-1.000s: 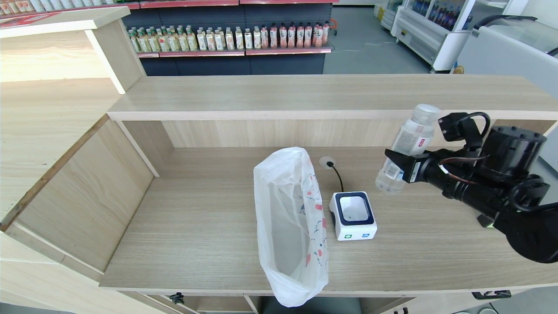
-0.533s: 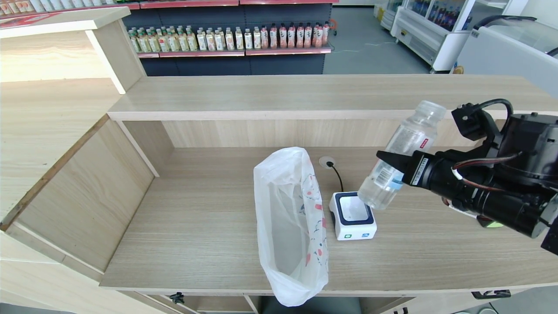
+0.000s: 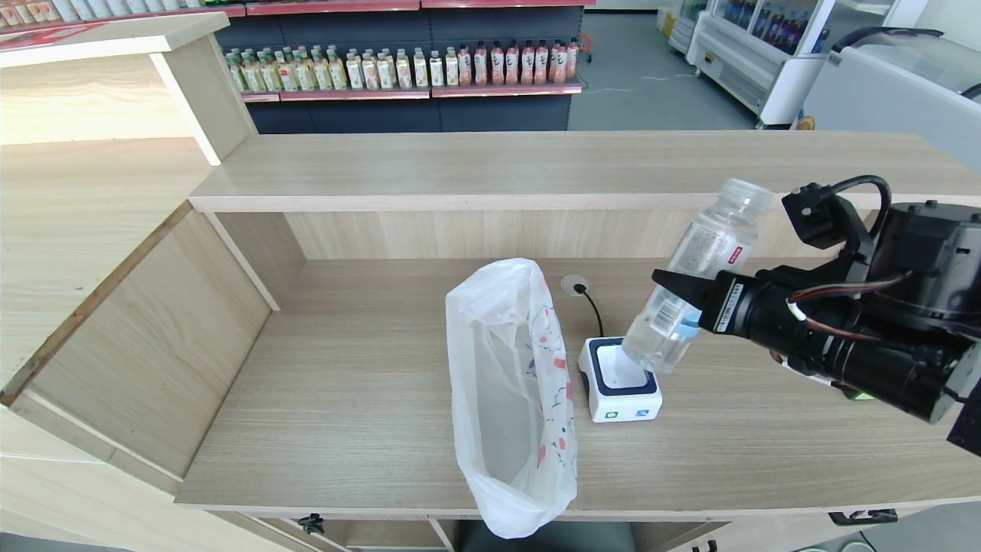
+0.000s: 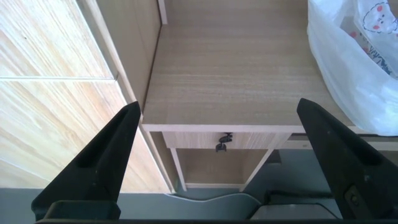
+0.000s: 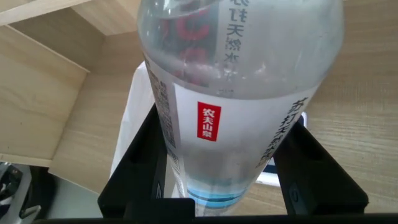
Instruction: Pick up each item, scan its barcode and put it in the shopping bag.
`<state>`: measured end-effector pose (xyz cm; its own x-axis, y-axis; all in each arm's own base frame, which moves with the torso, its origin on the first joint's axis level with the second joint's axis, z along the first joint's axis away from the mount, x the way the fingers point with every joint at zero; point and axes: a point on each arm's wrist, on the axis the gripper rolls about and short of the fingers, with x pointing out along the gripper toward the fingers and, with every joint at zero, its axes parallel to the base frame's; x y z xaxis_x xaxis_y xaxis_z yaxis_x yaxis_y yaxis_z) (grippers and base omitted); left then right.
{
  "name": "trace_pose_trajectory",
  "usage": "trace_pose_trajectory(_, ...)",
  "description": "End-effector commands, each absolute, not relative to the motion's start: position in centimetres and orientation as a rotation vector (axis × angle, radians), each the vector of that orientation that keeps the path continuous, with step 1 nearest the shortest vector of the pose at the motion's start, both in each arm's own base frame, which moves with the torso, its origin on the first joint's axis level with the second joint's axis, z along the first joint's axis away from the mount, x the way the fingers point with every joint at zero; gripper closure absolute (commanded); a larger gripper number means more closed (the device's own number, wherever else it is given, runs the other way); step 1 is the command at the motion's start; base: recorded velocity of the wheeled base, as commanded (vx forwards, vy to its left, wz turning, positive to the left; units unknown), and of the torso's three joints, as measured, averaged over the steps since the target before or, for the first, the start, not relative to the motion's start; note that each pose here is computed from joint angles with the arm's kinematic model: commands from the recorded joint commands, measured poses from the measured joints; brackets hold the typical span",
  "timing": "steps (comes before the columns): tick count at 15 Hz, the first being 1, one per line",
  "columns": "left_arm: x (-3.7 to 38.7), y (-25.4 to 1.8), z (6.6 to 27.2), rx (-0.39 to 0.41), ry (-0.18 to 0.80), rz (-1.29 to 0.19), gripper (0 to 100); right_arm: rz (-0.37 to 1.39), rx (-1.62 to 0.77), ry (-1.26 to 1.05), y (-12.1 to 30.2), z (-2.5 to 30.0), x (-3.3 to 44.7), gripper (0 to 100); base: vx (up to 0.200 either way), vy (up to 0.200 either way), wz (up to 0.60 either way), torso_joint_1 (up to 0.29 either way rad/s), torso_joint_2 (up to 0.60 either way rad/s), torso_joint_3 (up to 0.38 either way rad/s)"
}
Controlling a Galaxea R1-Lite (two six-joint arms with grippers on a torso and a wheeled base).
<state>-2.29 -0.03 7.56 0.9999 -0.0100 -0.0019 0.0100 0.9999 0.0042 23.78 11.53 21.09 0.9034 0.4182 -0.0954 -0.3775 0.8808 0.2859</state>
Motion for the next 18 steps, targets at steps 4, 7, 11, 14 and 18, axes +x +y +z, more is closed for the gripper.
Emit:
trace_pose_trajectory(4,-2.3,0.0,7.6,0.006,0.002,-0.009,0,0.435,0.248,0.218,12.9,19.4,24.8,100,0.000,0.200,0.00,0.000,0.00,0.002)
trace_pose_trajectory(7,-2.3,0.0,7.6,0.009,0.001,-0.009,0,0.436,0.207,0.243,13.4,18.2,25.7,100,0.000,0.067,0.00,0.012,0.01,-0.001)
trace_pose_trajectory(11,-2.3,0.0,7.6,0.009,0.001,-0.009,0,0.464,0.203,0.256,15.3,16.0,27.3,100,0.000,0.000,0.00,0.000,0.00,0.000)
trace_pose_trajectory(14,-2.3,0.0,7.6,0.009,0.001,-0.009,0,0.475,0.193,0.277,16.8,12.9,29.0,100,0.000,0.000,0.00,0.000,0.00,0.000)
trace_pose_trajectory(18,-2.3,0.0,7.6,0.011,0.001,-0.009,0,0.457,0.136,0.241,18.0,9.4,31.1,100,0.000,0.000,0.00,0.000,0.00,0.000)
